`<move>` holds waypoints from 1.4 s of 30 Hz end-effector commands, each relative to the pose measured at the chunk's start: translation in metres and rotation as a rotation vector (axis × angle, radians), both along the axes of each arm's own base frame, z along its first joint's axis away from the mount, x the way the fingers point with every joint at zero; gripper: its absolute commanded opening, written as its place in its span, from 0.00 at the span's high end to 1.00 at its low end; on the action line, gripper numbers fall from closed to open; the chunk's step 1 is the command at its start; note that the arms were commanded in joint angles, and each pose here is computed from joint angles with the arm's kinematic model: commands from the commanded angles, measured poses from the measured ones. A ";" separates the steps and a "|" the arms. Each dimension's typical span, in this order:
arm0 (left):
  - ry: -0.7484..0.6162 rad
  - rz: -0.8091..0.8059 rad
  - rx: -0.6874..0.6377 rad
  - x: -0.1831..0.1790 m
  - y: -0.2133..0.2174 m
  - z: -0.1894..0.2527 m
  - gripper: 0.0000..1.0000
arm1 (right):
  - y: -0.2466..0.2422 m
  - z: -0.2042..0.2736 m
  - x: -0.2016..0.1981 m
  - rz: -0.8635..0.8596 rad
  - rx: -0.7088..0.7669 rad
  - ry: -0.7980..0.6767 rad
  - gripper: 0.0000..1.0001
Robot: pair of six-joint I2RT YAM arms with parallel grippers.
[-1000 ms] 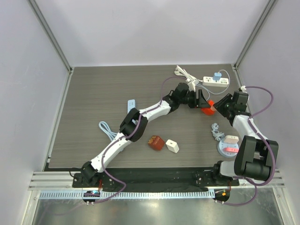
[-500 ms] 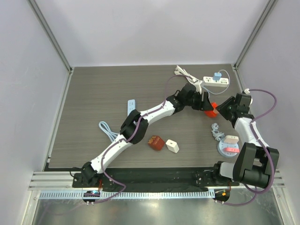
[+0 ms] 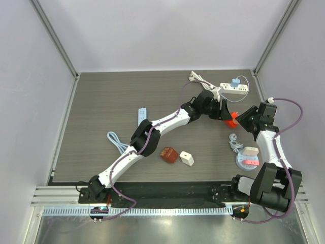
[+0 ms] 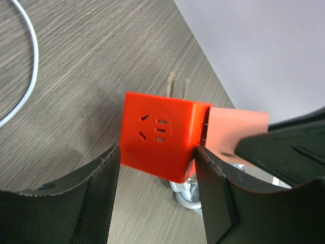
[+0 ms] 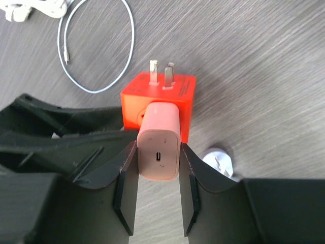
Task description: Pull the plug off the socket
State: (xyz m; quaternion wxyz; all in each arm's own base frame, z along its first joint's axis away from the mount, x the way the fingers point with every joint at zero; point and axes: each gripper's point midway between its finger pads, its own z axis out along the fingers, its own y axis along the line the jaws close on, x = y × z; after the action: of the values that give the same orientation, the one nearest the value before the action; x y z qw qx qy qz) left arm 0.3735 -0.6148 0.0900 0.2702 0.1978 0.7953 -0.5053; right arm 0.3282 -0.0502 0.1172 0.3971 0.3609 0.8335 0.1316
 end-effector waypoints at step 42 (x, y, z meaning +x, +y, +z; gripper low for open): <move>0.068 -0.240 -0.326 0.000 0.019 0.017 0.12 | 0.023 0.013 0.026 0.186 0.061 -0.049 0.99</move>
State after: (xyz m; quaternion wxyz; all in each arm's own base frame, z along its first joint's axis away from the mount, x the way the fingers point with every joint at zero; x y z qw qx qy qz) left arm 0.3886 -0.5847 0.0784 0.2120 0.2022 0.7242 -0.6243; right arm 0.3387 -0.0325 0.1130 0.3582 0.3082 0.8639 0.1742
